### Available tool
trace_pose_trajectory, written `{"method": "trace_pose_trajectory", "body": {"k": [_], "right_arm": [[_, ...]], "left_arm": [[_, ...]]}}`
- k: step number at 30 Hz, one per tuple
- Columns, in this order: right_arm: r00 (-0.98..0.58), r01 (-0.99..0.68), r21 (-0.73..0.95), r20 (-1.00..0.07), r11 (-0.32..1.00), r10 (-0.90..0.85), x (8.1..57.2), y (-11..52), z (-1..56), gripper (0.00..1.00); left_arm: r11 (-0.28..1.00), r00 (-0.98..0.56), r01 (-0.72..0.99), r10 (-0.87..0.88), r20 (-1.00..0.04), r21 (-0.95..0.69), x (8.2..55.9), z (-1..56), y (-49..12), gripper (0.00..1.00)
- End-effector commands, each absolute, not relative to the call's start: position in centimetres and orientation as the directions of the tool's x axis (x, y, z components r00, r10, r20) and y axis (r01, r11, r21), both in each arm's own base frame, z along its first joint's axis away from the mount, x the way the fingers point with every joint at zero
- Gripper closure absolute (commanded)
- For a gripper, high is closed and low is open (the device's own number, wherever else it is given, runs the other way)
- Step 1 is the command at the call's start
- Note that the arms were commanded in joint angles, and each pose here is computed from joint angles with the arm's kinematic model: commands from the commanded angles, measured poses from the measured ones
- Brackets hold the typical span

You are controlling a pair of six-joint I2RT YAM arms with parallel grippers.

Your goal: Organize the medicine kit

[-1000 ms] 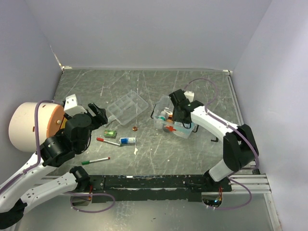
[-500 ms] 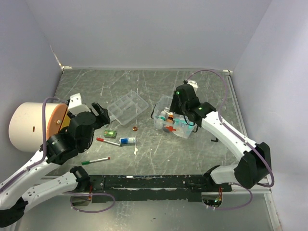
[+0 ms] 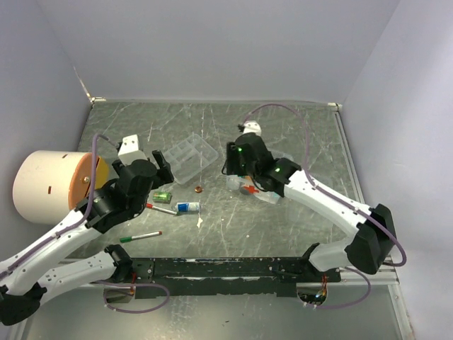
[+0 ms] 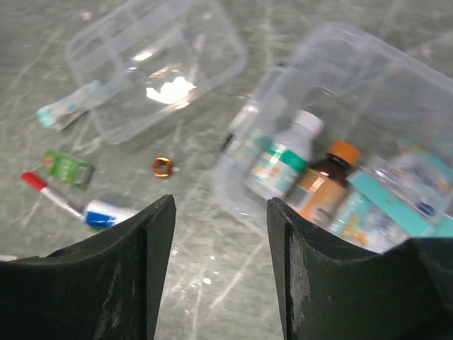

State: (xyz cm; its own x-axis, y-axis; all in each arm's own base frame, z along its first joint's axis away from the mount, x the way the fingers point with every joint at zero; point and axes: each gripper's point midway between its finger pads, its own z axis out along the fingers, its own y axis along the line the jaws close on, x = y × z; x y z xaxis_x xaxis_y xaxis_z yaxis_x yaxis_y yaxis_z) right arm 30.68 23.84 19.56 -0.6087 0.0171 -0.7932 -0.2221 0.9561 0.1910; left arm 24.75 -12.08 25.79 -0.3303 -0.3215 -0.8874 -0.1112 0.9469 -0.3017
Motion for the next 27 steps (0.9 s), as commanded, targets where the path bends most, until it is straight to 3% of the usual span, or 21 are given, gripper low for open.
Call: {"method": "trace_pose_trajectory", "body": {"k": [1, 8, 14, 27], "right_arm": [[-0.538, -0.38, 0.235, -0.843, 0.895, -0.007, 30.4, 29.7, 21.6, 0.45], [-0.586, -0.535, 0.284, -0.803, 0.795, -0.107, 27.5, 37.9, 17.1, 0.45], [-0.545, -0.692, 0.201, -0.775, 0.694, -0.319, 25.3, 42.1, 12.7, 0.44], [-0.334, -0.928, 0.091, -0.627, 0.36, -0.704, 21.6, 42.1, 5.9, 0.45]], "left_arm": [[0.933, -0.323, -0.151, -0.36, -0.875, -0.328, 24.9, 26.2, -11.8, 0.05], [0.894, -0.171, -0.223, -0.428, -0.887, -0.389, 23.6, 30.6, -7.7, 0.02], [0.892, -0.072, -0.213, -0.421, -0.904, -0.398, 22.7, 34.8, -5.4, 0.02], [0.908, -0.088, -0.205, -0.388, -0.917, -0.365, 22.9, 34.3, -5.6, 0.06]]}}
